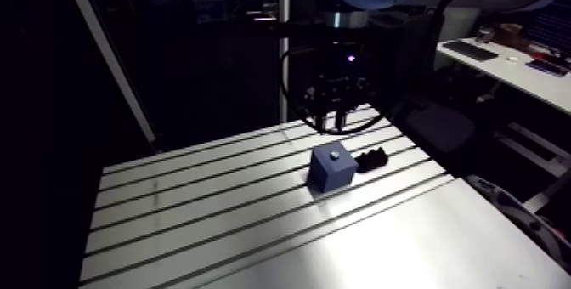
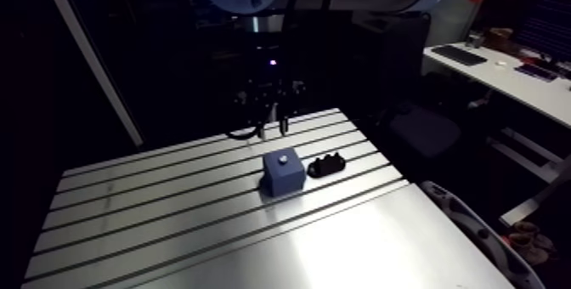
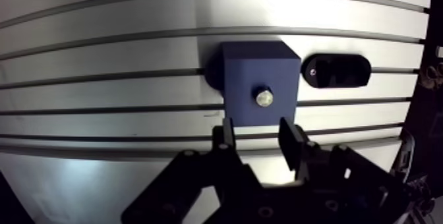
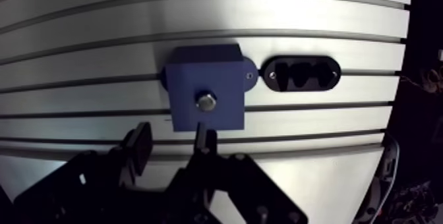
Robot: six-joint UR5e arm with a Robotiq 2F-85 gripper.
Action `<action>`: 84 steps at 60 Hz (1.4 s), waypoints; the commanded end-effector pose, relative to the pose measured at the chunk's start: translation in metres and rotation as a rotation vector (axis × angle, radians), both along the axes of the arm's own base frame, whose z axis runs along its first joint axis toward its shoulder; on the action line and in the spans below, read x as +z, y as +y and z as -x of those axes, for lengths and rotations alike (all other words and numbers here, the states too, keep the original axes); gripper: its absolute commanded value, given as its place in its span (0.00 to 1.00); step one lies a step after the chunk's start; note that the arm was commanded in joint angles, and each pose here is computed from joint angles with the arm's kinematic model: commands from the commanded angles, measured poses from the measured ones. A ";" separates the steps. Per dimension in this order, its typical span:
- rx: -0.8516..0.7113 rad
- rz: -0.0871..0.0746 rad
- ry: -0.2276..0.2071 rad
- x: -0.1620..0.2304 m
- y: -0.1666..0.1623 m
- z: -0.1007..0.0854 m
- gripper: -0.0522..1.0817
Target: Pick up the M10 bolt and insert it into the hex recess until seated.
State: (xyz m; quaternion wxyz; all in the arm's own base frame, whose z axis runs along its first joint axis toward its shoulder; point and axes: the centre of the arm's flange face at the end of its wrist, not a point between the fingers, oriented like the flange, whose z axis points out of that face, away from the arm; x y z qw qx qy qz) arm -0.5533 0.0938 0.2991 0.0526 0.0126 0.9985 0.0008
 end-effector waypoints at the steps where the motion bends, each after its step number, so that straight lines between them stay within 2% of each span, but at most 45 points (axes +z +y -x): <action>1: 0.027 -0.007 -0.019 -0.009 0.006 0.011 0.93; 8: 0.031 -0.019 -0.025 -0.013 0.007 0.012 0.94; 26: 0.064 -0.006 -0.037 -0.020 0.009 0.015 0.99; 46: 0.078 0.003 -0.048 -0.029 0.011 0.009 0.99; 59: 0.094 -0.005 -0.023 -0.029 0.013 0.011 0.99; 72: 0.113 -0.001 -0.025 -0.032 0.013 0.009 0.99; 79: 0.123 -0.006 -0.013 -0.035 0.014 0.009 1.00; 84: 0.112 -0.002 -0.015 -0.037 0.019 0.006 0.99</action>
